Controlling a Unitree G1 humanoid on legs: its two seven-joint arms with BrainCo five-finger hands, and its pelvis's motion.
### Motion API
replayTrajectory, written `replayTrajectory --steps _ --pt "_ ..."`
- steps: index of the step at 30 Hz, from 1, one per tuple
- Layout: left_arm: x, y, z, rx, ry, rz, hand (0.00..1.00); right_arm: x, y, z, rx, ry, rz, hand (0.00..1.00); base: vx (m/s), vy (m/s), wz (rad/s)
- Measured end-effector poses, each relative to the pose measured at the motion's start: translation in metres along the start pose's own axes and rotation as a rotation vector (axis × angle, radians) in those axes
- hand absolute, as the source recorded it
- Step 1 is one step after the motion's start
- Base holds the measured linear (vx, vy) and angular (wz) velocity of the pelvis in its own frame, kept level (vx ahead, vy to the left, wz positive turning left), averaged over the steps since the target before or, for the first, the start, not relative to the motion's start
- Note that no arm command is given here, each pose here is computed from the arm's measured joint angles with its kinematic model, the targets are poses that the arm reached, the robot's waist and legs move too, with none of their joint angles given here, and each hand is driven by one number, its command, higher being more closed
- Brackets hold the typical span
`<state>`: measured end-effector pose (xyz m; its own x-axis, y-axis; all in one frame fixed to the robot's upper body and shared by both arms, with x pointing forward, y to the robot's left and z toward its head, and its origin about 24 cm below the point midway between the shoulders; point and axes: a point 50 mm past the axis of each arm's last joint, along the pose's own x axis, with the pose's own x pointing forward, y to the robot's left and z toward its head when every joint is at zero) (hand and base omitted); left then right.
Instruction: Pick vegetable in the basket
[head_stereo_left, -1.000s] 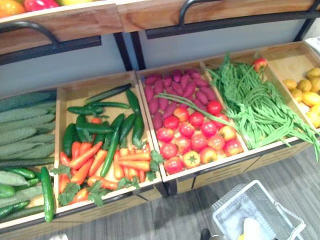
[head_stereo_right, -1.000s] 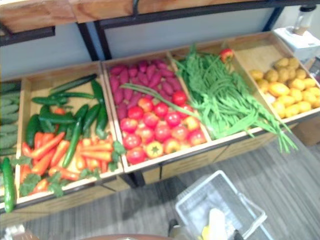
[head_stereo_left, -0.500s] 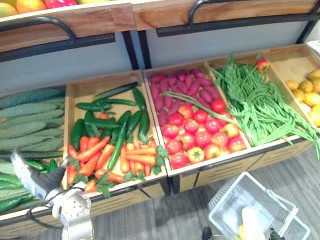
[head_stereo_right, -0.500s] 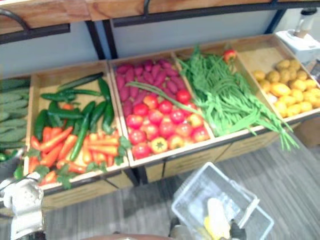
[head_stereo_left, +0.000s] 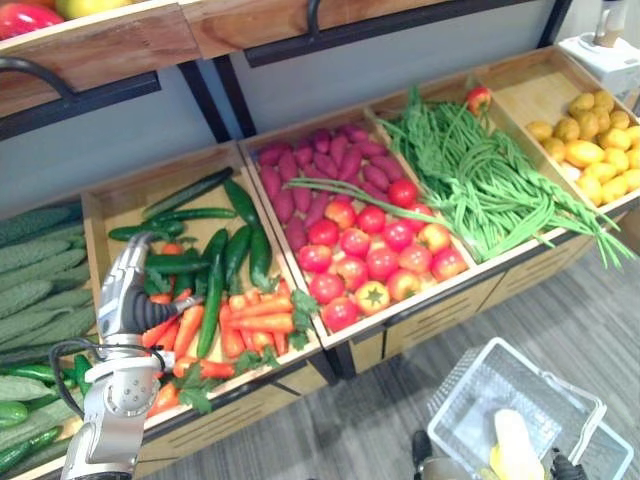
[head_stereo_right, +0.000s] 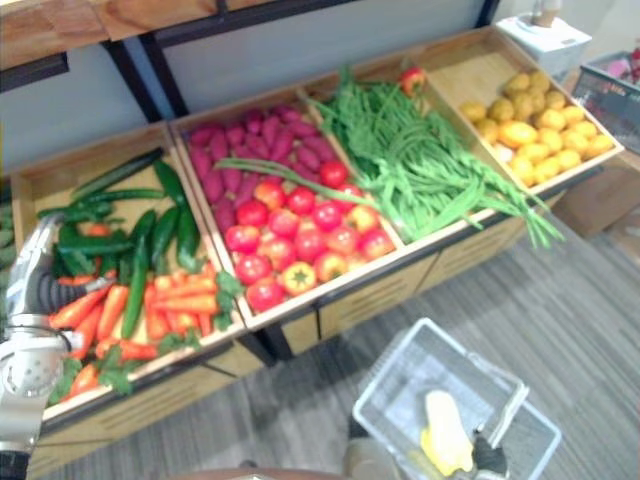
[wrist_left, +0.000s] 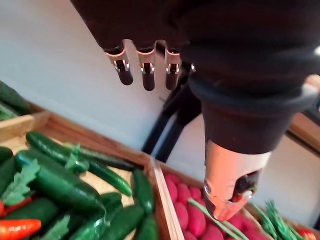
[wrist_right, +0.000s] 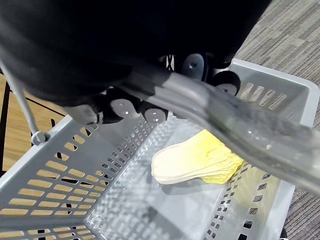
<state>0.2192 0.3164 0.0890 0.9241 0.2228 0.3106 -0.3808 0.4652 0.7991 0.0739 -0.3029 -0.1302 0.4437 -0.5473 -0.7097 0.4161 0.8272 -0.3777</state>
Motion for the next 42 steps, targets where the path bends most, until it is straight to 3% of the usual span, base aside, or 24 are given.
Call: replayTrajectory --steps 9,20,42 --pt "-0.005 -0.026 -0.004 -0.01 -0.003 -0.251 0.0 -0.001 -0.007 -0.001 -0.011 -0.005 -0.014 1.0 -0.02 -0.008 -0.08" --pt "-0.015 -0.045 -0.012 0.022 0.013 -0.429 0.0 0.0 -0.011 0.003 -0.018 -0.024 -0.025 1.0 0.0 0.0 0.0" --pt "-0.002 -0.055 -0.008 0.052 0.027 -0.452 0.0 0.003 -0.017 0.015 -0.062 -0.053 -0.037 1.0 0.0 -0.002 0.01"
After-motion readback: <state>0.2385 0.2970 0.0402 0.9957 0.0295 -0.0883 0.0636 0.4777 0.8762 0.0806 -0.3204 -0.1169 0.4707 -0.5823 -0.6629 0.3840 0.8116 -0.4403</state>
